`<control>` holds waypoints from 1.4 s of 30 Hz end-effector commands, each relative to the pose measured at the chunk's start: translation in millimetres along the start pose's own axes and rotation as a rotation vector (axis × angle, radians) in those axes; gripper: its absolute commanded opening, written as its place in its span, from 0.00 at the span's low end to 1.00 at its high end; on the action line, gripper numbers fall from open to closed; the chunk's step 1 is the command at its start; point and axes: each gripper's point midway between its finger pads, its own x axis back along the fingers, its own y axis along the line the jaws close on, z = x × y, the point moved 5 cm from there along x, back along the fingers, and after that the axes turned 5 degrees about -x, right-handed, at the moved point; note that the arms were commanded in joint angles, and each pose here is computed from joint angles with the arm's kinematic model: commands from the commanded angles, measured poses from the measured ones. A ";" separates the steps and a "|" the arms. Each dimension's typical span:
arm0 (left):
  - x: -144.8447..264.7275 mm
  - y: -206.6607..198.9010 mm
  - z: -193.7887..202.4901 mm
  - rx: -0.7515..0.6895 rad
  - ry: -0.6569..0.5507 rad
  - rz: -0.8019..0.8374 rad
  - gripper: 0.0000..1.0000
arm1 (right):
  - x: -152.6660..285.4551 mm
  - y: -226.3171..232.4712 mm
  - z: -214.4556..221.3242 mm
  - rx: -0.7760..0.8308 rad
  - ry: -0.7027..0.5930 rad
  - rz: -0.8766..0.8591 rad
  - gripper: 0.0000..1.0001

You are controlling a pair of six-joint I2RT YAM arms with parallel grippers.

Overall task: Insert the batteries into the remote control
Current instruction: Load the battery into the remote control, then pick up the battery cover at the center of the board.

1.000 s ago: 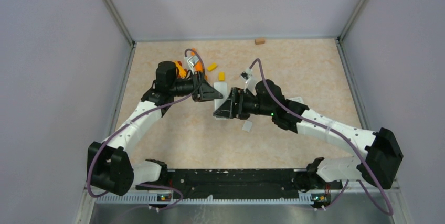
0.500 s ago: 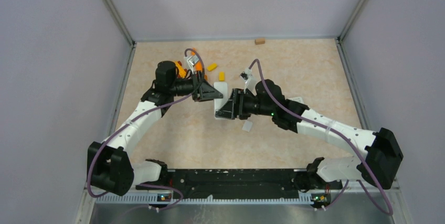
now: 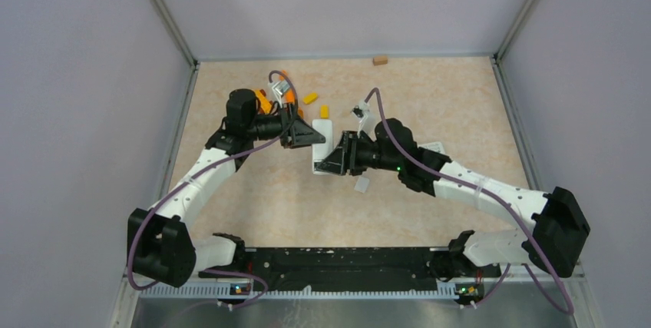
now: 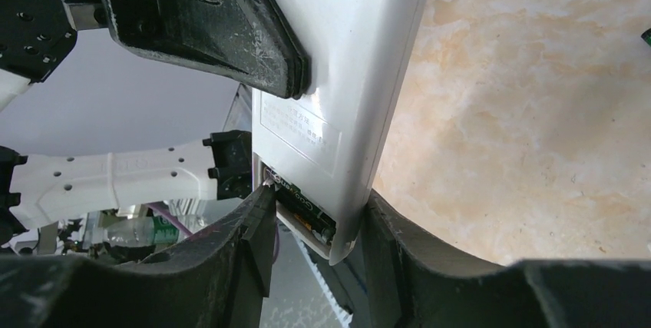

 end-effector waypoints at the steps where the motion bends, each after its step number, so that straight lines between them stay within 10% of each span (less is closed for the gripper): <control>1: 3.8 -25.5 -6.9 -0.042 -0.010 0.077 0.00 | 4.3 24.6 -12.8 0.104 -0.077 -0.157 0.38; 6: 5.6 -30.1 -7.5 -0.055 -0.014 0.084 0.00 | 8.7 24.8 -16.8 0.125 -0.103 -0.137 0.40; 14: 11.5 -35.2 -11.9 -0.160 -0.082 0.087 0.00 | 22.9 21.9 -21.4 0.138 -0.169 -0.104 0.75; 30: 43.9 -34.6 -31.3 -0.294 -0.417 -0.120 0.00 | 61.5 0.8 -49.3 0.322 -0.346 0.137 0.72; 40: 74.3 3.7 -32.4 -0.189 -0.663 -0.442 0.00 | 43.6 -80.5 -20.5 0.677 0.059 0.470 0.72; 42: 78.8 10.9 -28.8 -0.153 -0.710 -0.468 0.00 | 37.6 -96.0 -15.0 0.699 0.116 0.511 0.94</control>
